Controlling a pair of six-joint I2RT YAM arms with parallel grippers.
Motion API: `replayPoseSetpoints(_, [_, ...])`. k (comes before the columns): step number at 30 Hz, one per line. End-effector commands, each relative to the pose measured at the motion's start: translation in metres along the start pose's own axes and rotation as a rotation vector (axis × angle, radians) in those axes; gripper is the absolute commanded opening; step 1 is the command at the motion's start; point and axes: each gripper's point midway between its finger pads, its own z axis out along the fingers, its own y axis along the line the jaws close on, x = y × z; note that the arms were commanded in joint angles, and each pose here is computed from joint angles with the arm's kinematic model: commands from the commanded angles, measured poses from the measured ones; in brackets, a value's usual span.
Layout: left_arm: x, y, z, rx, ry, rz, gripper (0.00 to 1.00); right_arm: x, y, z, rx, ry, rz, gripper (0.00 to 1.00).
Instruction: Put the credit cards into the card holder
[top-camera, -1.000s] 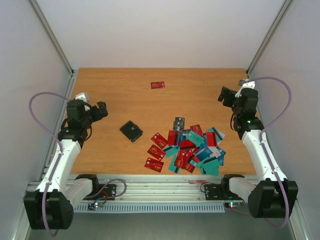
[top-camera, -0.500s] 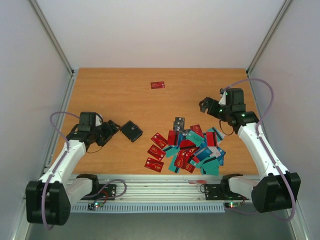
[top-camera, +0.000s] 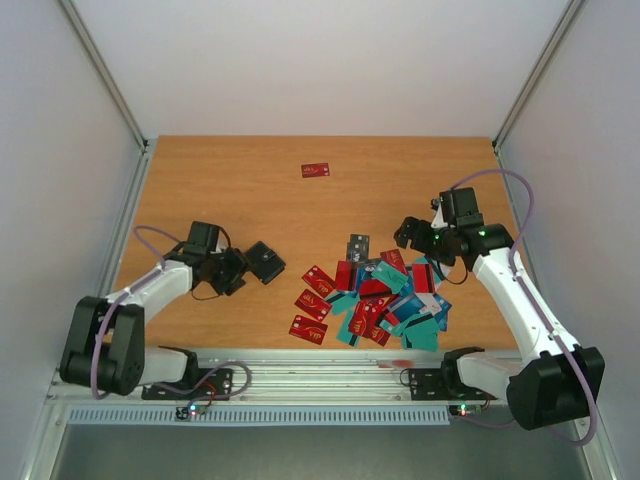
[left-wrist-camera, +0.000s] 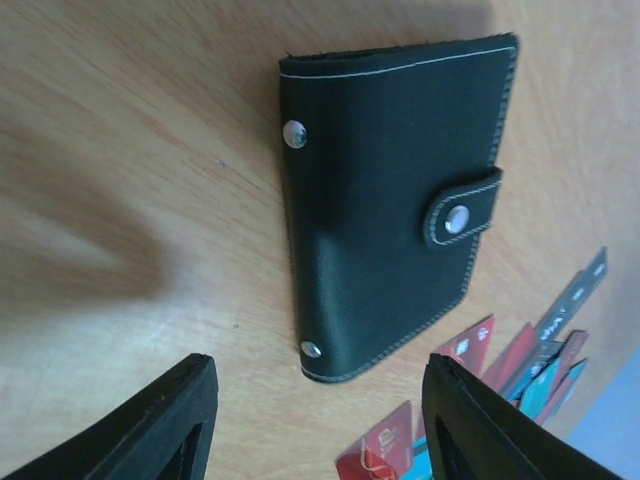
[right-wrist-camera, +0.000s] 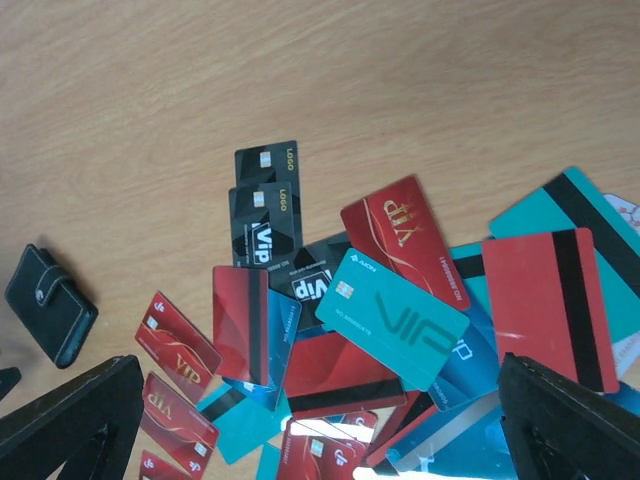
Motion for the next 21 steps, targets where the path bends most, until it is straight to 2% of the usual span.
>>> replayPoseSetpoints(1, [-0.008,-0.009,0.017,0.027,-0.011,-0.01,0.55,0.003,-0.004,-0.016,0.036,-0.014,-0.005,0.97])
replayPoseSetpoints(7, [-0.009,-0.006,0.034,0.021,0.006,-0.004,0.41,0.011,-0.01,-0.021,0.06,-0.007,-0.002,0.98])
replayPoseSetpoints(11, [-0.011,-0.003,0.041,-0.006,-0.003,0.013,0.39,0.015,-0.014,-0.018,0.071,0.004,0.001,0.98])
replayPoseSetpoints(15, [-0.013,0.003,0.046,-0.025,-0.01,0.011,0.33,0.015,-0.014,-0.018,0.074,0.01,-0.032,0.98])
replayPoseSetpoints(21, [-0.015,0.002,0.049,-0.011,-0.02,0.034,0.09,0.011,-0.01,-0.018,0.066,0.01,-0.037,0.98])
